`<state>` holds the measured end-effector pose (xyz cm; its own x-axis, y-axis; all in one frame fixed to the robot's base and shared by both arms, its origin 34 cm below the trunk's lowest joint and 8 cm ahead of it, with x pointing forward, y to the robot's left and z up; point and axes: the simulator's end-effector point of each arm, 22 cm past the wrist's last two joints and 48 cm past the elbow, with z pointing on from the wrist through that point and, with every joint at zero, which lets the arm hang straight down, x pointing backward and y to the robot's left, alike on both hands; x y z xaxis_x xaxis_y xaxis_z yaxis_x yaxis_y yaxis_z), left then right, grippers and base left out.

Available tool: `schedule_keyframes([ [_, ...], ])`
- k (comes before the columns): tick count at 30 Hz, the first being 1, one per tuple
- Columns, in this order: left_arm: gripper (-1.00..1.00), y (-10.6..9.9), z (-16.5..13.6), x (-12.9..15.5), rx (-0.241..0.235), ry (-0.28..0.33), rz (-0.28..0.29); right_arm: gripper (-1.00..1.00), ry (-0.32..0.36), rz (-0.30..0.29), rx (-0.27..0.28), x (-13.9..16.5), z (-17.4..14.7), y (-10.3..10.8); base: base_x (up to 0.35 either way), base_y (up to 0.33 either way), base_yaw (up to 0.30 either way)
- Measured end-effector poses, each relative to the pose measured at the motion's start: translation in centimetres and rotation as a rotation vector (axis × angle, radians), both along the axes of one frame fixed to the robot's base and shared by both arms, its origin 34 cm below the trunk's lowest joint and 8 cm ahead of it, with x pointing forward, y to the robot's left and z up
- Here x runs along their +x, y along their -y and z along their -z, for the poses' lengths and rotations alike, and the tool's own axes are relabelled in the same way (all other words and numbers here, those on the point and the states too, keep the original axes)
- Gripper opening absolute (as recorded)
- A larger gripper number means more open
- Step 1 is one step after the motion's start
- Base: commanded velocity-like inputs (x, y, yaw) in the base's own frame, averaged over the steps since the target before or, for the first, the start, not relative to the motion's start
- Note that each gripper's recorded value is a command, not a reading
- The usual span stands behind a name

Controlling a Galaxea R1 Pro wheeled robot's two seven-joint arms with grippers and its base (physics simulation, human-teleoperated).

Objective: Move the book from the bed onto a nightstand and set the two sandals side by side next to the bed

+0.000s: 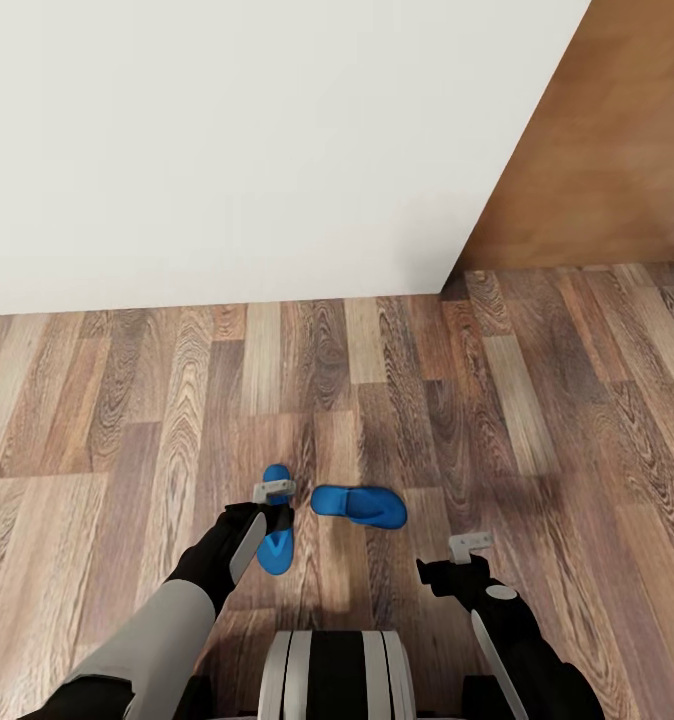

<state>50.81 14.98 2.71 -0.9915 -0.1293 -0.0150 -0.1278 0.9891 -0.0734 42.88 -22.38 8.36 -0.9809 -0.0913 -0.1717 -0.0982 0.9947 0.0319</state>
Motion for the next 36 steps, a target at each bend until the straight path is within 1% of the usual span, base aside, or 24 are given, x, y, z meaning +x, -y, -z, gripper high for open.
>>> schedule_keyframes([
  [3,-1.00,0.0,0.0,0.0,-0.001,0.000,-0.002,1.00,0.001,0.000,0.000,0.0,0.0,0.0,0.000,0.000,0.000],
  [31,-1.00,-0.2,-5.4,5.1,0.003,0.117,-0.002,1.00,0.134,0.002,-0.001,5.1,-4.9,0.1,0.000,0.000,0.000],
  [32,-1.00,-1.0,-5.1,4.5,0.018,0.109,-0.006,1.00,0.132,0.007,-0.001,4.9,-5.0,0.5,0.000,0.000,0.000],
  [33,-1.00,-1.5,-4.9,3.9,0.024,0.101,-0.013,1.00,0.129,0.014,-0.003,4.7,-5.0,0.8,0.000,0.000,0.000],
  [36,-1.00,-2.9,-4.8,3.1,0.039,0.097,-0.031,1.00,0.154,0.039,-0.002,5.7,-5.9,1.4,0.000,0.000,0.000],
])
